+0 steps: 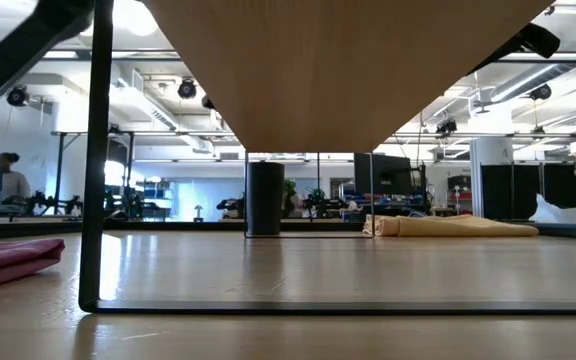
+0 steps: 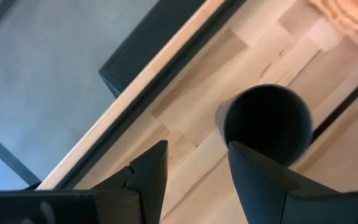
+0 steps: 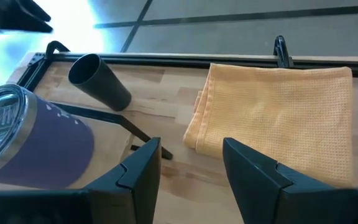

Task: Stack small to large cups/mugs on shelf
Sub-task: Put the black cup on the shelf

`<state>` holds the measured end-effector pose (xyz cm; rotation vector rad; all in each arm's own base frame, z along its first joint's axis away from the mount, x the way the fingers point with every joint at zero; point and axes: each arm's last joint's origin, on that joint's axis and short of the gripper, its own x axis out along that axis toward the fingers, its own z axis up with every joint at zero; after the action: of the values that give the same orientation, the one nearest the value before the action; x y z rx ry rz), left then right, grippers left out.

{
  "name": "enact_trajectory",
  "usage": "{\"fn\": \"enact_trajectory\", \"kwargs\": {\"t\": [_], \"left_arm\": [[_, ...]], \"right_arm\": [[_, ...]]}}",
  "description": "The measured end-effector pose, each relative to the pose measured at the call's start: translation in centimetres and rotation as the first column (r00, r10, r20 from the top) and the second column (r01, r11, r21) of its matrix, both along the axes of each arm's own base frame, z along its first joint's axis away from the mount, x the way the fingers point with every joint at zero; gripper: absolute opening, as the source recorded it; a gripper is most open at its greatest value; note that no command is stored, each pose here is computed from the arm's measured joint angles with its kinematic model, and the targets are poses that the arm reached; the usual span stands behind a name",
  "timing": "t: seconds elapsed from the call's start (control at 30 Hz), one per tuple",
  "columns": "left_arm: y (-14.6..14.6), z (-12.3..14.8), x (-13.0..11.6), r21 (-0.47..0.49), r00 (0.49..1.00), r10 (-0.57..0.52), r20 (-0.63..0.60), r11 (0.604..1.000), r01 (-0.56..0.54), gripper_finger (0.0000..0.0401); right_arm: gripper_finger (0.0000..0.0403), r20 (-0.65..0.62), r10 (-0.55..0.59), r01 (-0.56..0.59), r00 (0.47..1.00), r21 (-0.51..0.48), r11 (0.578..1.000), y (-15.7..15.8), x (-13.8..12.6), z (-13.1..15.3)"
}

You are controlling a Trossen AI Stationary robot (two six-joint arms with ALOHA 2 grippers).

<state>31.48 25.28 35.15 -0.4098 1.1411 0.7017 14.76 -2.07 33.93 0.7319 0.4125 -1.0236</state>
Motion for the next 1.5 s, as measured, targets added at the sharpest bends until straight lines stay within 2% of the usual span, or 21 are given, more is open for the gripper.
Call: {"fn": "enact_trajectory", "kwargs": {"t": [0.23,0.5,0.7,0.97,1.07,1.23,1.5], "left_arm": [[1.6,-4.3,2.0,-0.066,0.997,-0.004,-0.081,0.998,-0.001,0.0155],[2.1,-6.5,3.1,-0.117,0.996,-0.025,-0.088,0.993,0.014,0.0155],[1.9,-6.2,3.3,-0.116,0.997,-0.033,-0.063,0.993,0.026,0.0155],[1.0,-3.1,2.3,-0.055,0.999,-0.041,0.01,0.998,0.041,0.0155],[0.9,-2.7,2.3,-0.047,0.999,-0.041,0.028,0.998,0.043,0.0155],[0.1,-2.9,2.9,-0.078,0.997,-0.068,0.038,0.994,0.071,0.0155],[-0.4,-5.7,3.4,-0.12,0.996,-0.084,-0.017,0.989,0.082,0.0155]], "right_arm": [[0.0166,0.009,-0.011,0.011,1.0,0.009,1.0,0.0,0.0,0.0],[0.0166,0.01,-0.016,0.016,1.0,0.013,1.0,0.0,0.0,0.0],[0.0166,-0.006,-0.023,0.023,1.0,0.018,1.0,0.0,-0.2,-0.1],[0.0166,-0.008,-0.028,0.028,1.0,0.012,1.0,0.0,-0.2,-0.2],[0.0166,-0.008,-0.031,0.031,0.999,0.007,0.999,0.0,-0.2,-0.1],[0.0167,-0.007,-0.035,0.035,0.999,0.003,0.999,0.0,-0.2,-0.1],[0.0167,-0.002,-0.039,0.039,0.999,0.006,0.999,0.0,-0.2,-0.1]]}}
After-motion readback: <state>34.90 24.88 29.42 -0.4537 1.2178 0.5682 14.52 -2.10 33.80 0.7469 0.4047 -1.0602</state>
